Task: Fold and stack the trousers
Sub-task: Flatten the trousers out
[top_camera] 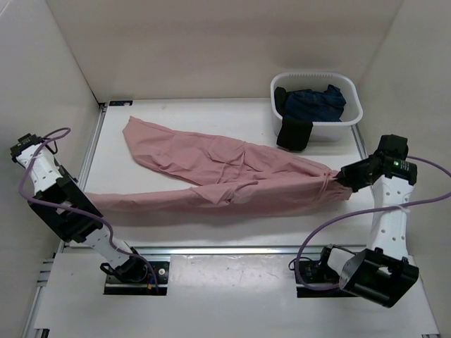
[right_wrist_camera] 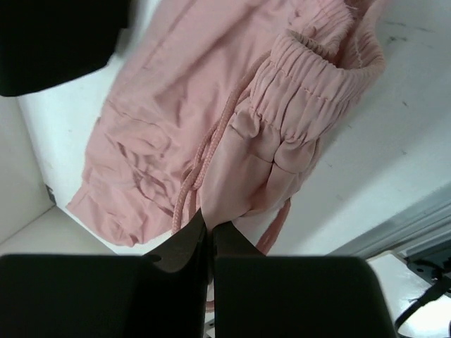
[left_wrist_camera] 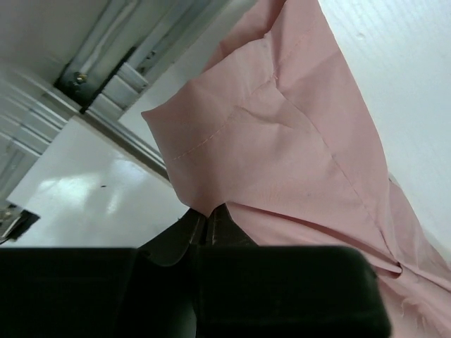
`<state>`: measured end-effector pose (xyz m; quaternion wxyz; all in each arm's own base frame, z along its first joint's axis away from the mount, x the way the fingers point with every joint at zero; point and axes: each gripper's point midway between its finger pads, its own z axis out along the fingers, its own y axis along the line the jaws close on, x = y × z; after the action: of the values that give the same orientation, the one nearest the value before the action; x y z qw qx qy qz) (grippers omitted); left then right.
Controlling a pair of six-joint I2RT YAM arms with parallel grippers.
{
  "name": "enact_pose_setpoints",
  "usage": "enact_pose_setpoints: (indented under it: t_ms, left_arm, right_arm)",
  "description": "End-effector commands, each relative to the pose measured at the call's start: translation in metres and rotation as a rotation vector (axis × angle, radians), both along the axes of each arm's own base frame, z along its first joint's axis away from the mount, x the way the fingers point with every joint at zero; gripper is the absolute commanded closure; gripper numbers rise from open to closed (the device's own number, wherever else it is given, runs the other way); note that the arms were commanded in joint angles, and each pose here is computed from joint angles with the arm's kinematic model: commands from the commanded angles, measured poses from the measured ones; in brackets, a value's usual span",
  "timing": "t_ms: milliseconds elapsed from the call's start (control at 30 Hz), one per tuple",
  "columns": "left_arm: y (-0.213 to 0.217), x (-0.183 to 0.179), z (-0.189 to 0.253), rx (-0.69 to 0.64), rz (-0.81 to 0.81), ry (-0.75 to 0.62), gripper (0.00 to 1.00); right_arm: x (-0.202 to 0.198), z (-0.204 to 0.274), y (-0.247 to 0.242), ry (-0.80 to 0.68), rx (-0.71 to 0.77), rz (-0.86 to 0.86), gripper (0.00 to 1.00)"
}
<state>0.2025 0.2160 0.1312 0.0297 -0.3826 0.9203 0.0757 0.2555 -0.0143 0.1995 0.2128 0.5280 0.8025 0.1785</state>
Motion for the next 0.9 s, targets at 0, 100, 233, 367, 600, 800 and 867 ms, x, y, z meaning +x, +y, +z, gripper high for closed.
enact_pose_setpoints:
  t_ms: [0, 100, 233, 367, 600, 800, 867]
  left_arm:
    - [0.060, 0.000, 0.029, 0.321, 0.029, 0.014, 0.86]
    - [0.043, 0.021, 0.011, 0.279, -0.055, 0.035, 0.71]
    - [0.039, 0.090, -0.021, 0.232, -0.177, 0.050, 0.63]
    - [0.045, 0.163, -0.018, 0.161, -0.233, -0.017, 0.53]
    - [-0.004, 0.067, -0.031, 0.136, -0.224, 0.044, 0.38]
    - [-0.056, 0.049, -0.042, 0.041, -0.280, -0.074, 0.25]
    - [-0.057, 0.056, -0.046, 0.053, -0.298, -0.075, 0.23]
  right_arm:
    - [-0.002, -0.010, -0.031, -0.026, -0.138, -0.076, 1.00]
    - [-0.009, -0.029, -0.032, 0.022, -0.139, -0.083, 1.00]
    - [0.003, -0.051, -0.043, 0.082, -0.150, -0.095, 1.00]
    - [0.015, -0.060, -0.052, 0.126, -0.173, -0.091, 1.00]
    - [0.000, -0.067, -0.047, 0.149, -0.185, -0.052, 1.00]
    - [-0.016, -0.087, -0.041, 0.199, -0.183, -0.033, 1.00]
    - [-0.020, -0.090, -0.041, 0.205, -0.191, -0.037, 1.00]
